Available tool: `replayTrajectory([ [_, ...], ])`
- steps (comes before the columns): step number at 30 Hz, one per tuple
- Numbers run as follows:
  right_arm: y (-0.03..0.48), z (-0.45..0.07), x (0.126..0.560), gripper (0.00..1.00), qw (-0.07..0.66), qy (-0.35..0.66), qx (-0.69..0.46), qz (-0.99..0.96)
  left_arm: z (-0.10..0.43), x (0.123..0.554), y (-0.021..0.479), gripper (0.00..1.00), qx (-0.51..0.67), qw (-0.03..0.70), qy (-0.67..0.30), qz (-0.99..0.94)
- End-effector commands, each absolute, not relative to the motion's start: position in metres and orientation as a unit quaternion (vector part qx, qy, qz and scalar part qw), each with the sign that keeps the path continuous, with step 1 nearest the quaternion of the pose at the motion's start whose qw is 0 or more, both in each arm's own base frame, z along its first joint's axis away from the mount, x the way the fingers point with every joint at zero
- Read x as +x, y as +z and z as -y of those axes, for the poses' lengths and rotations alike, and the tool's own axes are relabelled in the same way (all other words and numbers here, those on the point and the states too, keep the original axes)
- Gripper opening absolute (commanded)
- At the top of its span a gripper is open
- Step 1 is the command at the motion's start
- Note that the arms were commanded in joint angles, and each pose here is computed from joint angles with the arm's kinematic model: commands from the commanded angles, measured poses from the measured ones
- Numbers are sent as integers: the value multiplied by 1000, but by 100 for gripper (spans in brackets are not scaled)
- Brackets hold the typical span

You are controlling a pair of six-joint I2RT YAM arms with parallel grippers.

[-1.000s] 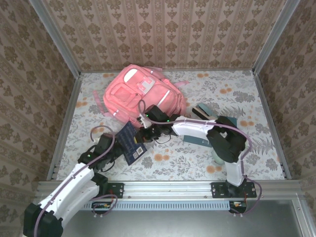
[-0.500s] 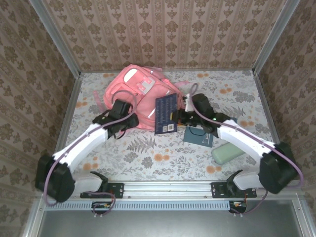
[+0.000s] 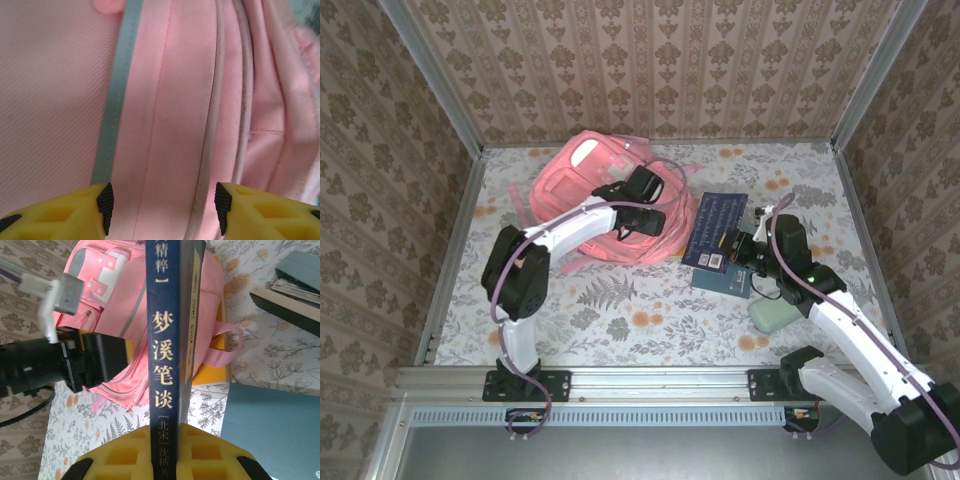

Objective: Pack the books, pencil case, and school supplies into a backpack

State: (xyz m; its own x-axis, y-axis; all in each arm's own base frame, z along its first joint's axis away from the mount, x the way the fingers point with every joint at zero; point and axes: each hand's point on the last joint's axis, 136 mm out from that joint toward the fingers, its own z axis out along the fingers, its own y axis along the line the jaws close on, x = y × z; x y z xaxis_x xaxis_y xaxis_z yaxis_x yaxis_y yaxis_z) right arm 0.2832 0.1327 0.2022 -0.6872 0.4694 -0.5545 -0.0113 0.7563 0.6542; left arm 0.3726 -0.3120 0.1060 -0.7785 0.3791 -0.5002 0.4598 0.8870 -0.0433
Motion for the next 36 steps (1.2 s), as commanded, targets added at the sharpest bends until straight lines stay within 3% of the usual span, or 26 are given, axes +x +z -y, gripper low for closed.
replayTrajectory([
  [1, 203, -122, 280, 0, 385, 315, 154, -854, 308, 368, 91, 62, 286, 215, -38, -933],
  [4, 202, -120, 278, 0, 386, 315, 161, -852, 312, 365, 80, 63, 322, 209, -7, -923],
  [6, 202, -119, 279, 0, 387, 319, 165, -849, 308, 366, 76, 58, 335, 211, 26, -918],
  [10, 204, -125, 283, 0, 393, 341, 167, -838, 298, 373, 83, 3, 325, 230, 65, -915],
  [11, 204, -126, 284, 0, 391, 347, 169, -836, 294, 376, 92, 0, 315, 244, 70, -915],
  [24, 217, -156, 310, 0, 386, 424, 150, -805, 254, 374, 234, 0, 191, 375, -10, -907],
  [36, 245, -218, 367, 0, 337, 552, 142, -750, 224, 365, 303, 0, 87, 417, -105, -899],
])
